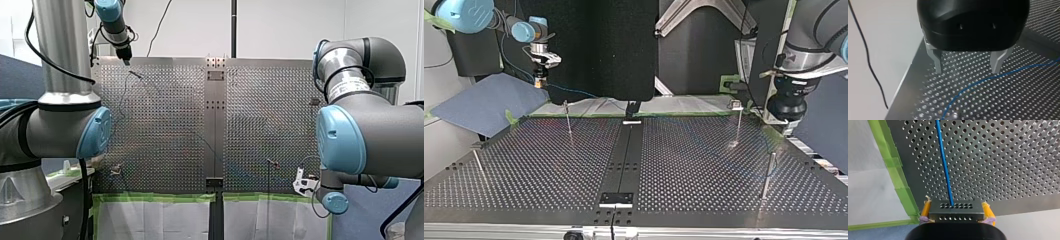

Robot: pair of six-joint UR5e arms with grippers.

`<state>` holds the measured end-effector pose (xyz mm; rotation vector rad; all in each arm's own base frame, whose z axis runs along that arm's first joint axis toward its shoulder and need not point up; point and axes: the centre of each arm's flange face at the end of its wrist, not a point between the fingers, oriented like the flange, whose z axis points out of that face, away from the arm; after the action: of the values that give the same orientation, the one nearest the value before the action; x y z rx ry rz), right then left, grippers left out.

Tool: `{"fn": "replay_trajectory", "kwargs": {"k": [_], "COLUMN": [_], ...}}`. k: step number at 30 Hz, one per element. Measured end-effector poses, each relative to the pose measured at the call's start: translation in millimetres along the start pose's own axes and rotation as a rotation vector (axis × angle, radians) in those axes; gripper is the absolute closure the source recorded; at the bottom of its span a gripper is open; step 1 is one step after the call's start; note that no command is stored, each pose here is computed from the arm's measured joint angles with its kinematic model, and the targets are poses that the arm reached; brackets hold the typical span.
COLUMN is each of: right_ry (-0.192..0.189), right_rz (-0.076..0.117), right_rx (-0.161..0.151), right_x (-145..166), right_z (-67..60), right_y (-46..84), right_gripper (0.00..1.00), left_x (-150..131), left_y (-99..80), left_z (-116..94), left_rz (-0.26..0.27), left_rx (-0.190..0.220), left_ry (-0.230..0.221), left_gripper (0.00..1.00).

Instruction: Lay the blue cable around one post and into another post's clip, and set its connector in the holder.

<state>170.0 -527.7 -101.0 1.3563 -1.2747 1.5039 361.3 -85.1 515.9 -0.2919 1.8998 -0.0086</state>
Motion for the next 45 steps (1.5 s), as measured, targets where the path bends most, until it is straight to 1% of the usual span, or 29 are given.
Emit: {"fn": "replay_trajectory", "kwargs": {"k": [2, 9, 12, 20, 45], "right_ry": [0.000, -0.003, -0.004, -0.005, -0.005], "right_rz": [0.000, 0.000, 0.000, 0.001, 0.000], "right_rx": [0.001, 0.002, 0.003, 0.006, 0.008], "right_x": [-0.1, -0.5, -0.8, -1.1, -1.1], "right_z": [0.0, -0.3, -0.4, -0.6, -0.4], "right_y": [-0.2, -1.5, -2.0, -3.5, -4.6], "right_gripper": [1.00, 1.00, 1.00, 1.00, 1.00], "left_x": [1.4, 6.5, 7.4, 7.7, 8.3], "left_y": [1.1, 7.5, 9.0, 9.1, 6.9], "left_z": [-1.2, -7.9, -9.0, -10.2, -11.1], "left_rz": [-0.001, -0.004, -0.003, -0.002, -0.002], "left_rx": [-0.011, -0.076, -0.091, -0.096, -0.088], "left_ry": [0.014, 0.068, 0.076, 0.079, 0.079], "left_gripper": [0.07, 0.07, 0.07, 0.07, 0.07]}}
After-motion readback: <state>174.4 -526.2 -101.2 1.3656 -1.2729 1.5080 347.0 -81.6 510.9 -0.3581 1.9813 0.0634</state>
